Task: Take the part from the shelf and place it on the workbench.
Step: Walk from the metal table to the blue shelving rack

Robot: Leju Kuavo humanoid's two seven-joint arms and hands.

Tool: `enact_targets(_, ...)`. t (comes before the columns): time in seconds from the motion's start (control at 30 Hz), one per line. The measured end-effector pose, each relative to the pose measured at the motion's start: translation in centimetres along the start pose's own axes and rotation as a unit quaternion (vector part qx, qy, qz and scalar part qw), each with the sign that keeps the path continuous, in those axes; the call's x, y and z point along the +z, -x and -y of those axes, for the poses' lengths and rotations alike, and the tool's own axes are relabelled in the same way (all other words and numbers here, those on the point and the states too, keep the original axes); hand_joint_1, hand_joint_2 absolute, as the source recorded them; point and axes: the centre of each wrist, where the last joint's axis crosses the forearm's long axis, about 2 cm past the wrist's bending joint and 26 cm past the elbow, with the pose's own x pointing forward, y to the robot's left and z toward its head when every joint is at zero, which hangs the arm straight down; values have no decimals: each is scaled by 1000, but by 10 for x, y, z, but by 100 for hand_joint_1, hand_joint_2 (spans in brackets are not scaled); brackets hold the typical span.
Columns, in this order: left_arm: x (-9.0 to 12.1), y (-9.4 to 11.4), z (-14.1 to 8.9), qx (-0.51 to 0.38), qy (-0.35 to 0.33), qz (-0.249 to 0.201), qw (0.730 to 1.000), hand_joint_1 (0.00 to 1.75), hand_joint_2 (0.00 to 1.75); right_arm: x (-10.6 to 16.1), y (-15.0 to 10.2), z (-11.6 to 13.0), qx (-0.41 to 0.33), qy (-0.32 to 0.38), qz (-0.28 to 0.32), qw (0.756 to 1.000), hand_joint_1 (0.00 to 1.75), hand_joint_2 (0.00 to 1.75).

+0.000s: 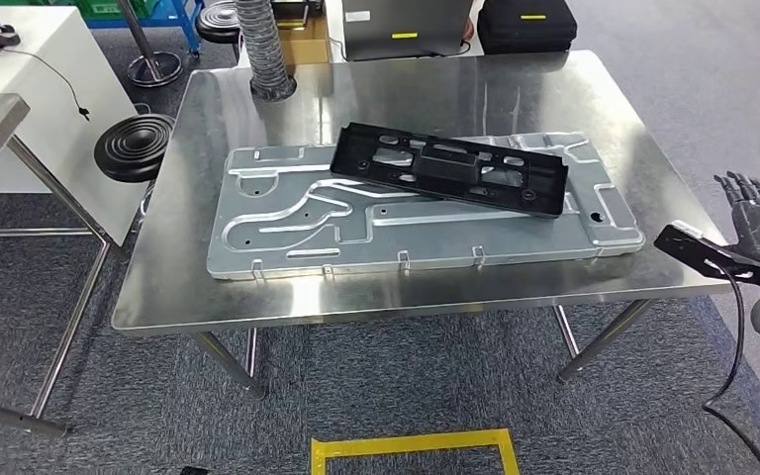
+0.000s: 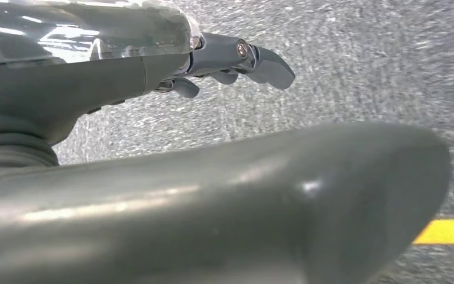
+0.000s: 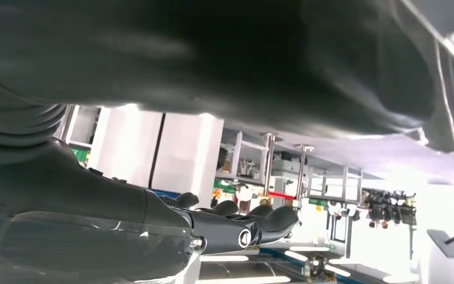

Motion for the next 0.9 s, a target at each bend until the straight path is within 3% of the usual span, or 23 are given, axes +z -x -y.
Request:
enact_targets(0.37,-1,-1,-3,0,-3,2,1000,0,0,2,2,-2,-4,-2,-4,1000,0,0)
enact_targets(0.9,0,3,-3,3,-3,-2,1000,0,0,16,1,-28,-20,-15,-33,999,0,0)
